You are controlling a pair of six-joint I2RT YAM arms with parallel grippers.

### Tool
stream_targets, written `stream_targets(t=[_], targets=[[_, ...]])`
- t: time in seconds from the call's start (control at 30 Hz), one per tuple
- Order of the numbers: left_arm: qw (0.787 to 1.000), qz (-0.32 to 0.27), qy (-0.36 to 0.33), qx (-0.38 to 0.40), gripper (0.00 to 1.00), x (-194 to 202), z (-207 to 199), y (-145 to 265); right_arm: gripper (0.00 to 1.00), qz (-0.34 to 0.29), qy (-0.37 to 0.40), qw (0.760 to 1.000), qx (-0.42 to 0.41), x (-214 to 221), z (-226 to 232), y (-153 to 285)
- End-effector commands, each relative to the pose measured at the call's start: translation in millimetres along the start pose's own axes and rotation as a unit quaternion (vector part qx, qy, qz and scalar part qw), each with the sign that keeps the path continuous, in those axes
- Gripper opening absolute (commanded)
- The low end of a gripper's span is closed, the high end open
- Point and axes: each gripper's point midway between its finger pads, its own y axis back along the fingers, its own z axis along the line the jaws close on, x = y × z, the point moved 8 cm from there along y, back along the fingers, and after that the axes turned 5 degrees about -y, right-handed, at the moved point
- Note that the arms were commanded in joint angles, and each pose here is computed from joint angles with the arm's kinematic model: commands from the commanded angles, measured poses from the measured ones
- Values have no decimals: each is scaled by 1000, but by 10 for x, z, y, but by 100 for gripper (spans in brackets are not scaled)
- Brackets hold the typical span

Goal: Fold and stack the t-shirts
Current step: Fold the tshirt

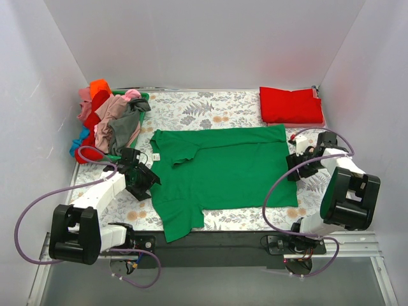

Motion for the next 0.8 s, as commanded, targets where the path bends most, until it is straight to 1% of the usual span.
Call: stream_targets(t=[0.0,0.07,0.1,0.17,0.2,0.27,0.3,0.33,0.4,0.43,0.5,0.6,0.7,0.77], targets=[[1000,8,8,-6,59,39,23,21,61,35,-14,998,-46,128,81,-63],[1000,17,4,-13,56,83,66,-31,56,46,-21,997,-59,166,89,-102],[1000,23,1,-15,55,99,76,-46,49,50,-24,996,-63,182,96,-116],[999,34,-5,-24,54,145,133,-87,42,59,-26,996,-69,208,104,-128],[999,35,-6,-23,51,152,132,-87,36,62,-26,995,-71,221,111,-126],[999,41,-12,-16,40,167,123,-92,29,69,-23,995,-71,252,119,-104],[999,47,-11,-13,29,176,121,-95,20,69,-19,995,-67,251,113,-81],[999,51,-14,-9,23,187,111,-94,16,72,-17,995,-66,269,112,-69],[998,60,-20,-5,17,206,114,-87,8,76,-6,995,-58,292,104,-9],[997,69,-22,5,13,227,102,-70,6,79,-4,995,-56,305,102,8],[997,71,-25,15,12,245,97,-20,1,87,7,995,-49,348,93,67],[997,69,-28,30,9,269,87,90,1,102,21,994,-37,431,64,137],[997,58,-32,49,10,271,60,229,1,118,31,992,-15,530,-2,206],[996,47,-39,59,10,248,28,305,1,123,24,992,-1,599,-78,255]])
